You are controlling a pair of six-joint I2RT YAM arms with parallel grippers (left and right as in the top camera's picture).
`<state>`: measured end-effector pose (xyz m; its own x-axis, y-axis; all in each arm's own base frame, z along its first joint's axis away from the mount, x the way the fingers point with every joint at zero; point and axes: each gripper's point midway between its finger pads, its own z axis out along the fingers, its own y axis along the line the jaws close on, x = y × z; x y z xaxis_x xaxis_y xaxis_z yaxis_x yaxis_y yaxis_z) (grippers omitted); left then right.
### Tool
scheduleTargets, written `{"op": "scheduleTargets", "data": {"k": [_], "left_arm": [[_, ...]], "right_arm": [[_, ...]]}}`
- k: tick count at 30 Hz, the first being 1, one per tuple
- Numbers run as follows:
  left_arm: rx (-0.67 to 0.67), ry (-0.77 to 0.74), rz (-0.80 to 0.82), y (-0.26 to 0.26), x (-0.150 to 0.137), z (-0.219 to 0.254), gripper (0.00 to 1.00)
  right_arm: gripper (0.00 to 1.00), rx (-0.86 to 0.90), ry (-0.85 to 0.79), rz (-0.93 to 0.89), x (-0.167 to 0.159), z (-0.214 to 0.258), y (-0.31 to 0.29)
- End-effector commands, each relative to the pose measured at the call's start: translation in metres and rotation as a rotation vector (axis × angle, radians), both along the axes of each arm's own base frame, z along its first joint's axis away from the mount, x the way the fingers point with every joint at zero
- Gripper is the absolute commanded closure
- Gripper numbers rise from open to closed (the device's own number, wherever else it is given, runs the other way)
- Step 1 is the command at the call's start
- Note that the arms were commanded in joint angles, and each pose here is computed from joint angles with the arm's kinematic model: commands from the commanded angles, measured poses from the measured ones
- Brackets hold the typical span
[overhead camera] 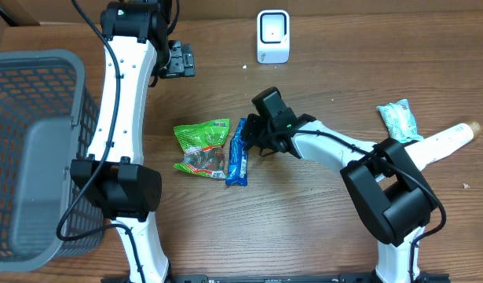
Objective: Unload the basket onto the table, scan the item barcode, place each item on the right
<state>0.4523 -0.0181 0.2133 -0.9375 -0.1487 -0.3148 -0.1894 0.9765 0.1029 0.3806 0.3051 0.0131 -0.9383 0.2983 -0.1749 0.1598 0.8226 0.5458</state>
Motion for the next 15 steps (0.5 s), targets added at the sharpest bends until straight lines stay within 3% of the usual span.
{"op": "scheduleTargets", "data": {"k": [1,8,15], "left_arm": [[0.004,-0.039,-0.005,-0.002,0.001,0.014,0.0],[0.004,-0.039,-0.005,-0.002,0.001,0.014,0.01],[0.004,-0.039,-0.005,-0.002,0.001,0.014,0.0]], "right_arm": [[0.96,-0.006,0.06,-0.089,0.008,-0.006,-0.026],[0.96,-0.03,0.033,-0.155,0.021,0.037,-0.078],[0.96,-0.099,0.024,-0.162,0.003,0.074,-0.102]]}}
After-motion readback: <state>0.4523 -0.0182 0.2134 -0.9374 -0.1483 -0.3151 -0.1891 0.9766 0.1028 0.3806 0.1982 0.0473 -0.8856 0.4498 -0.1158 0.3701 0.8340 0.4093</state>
